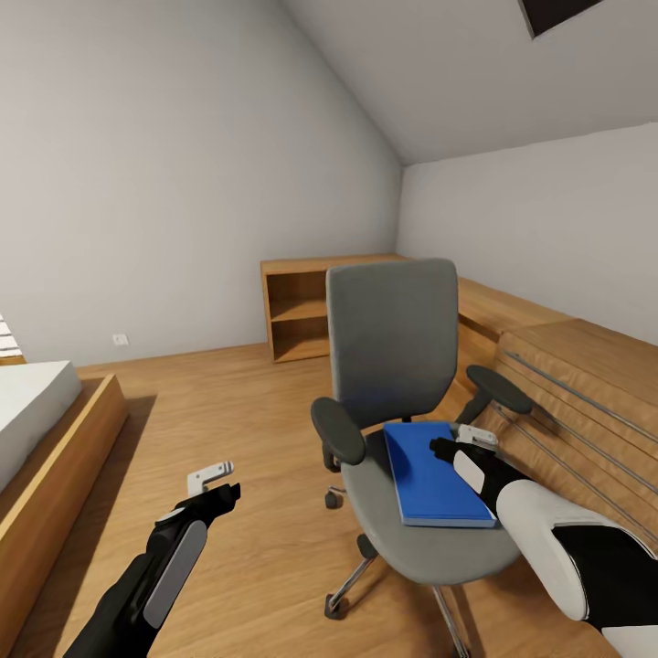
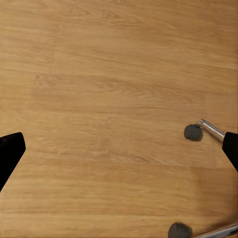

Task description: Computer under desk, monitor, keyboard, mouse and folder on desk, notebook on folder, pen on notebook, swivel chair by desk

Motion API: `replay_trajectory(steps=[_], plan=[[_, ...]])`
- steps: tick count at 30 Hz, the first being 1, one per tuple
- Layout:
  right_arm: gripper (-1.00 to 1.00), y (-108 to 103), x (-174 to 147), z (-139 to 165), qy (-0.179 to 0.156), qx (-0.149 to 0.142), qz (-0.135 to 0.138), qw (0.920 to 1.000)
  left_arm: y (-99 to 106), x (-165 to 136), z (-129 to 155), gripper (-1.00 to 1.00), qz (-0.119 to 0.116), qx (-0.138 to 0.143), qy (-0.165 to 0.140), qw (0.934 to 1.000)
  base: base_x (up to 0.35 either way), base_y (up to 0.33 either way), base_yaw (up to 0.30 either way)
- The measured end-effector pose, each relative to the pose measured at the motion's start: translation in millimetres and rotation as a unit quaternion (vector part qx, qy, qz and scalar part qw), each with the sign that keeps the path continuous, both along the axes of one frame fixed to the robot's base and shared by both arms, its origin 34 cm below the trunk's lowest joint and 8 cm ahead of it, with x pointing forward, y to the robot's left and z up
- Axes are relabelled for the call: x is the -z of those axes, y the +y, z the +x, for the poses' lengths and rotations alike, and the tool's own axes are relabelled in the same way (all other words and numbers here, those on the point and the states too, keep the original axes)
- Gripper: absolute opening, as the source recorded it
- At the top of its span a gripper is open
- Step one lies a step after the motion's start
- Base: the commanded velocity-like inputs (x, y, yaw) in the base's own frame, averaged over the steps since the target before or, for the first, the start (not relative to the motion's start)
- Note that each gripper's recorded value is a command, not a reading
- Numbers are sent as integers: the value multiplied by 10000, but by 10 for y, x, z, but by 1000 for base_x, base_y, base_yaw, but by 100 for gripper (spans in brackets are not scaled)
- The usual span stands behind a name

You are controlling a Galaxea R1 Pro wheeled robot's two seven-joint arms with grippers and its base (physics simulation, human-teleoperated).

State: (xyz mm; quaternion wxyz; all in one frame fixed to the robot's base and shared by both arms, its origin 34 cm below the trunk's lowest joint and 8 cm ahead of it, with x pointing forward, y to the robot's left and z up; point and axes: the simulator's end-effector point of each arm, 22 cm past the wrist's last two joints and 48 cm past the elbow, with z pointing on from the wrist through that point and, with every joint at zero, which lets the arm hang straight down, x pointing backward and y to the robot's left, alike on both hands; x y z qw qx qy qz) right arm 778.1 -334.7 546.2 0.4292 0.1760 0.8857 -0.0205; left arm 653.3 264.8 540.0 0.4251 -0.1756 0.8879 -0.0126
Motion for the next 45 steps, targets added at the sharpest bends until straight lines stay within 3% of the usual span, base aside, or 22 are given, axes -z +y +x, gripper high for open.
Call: replay_trajectory(steps=[25,45], plan=[[100,5,43,17,-69,-51,-67,9999,27,139,-40,100,18,-10,38,10000,0,0,0],[100,9,31,31,-90,-57,-66,9999,51,209,-65,100,36,-27,115,9999,-147,0,0]])
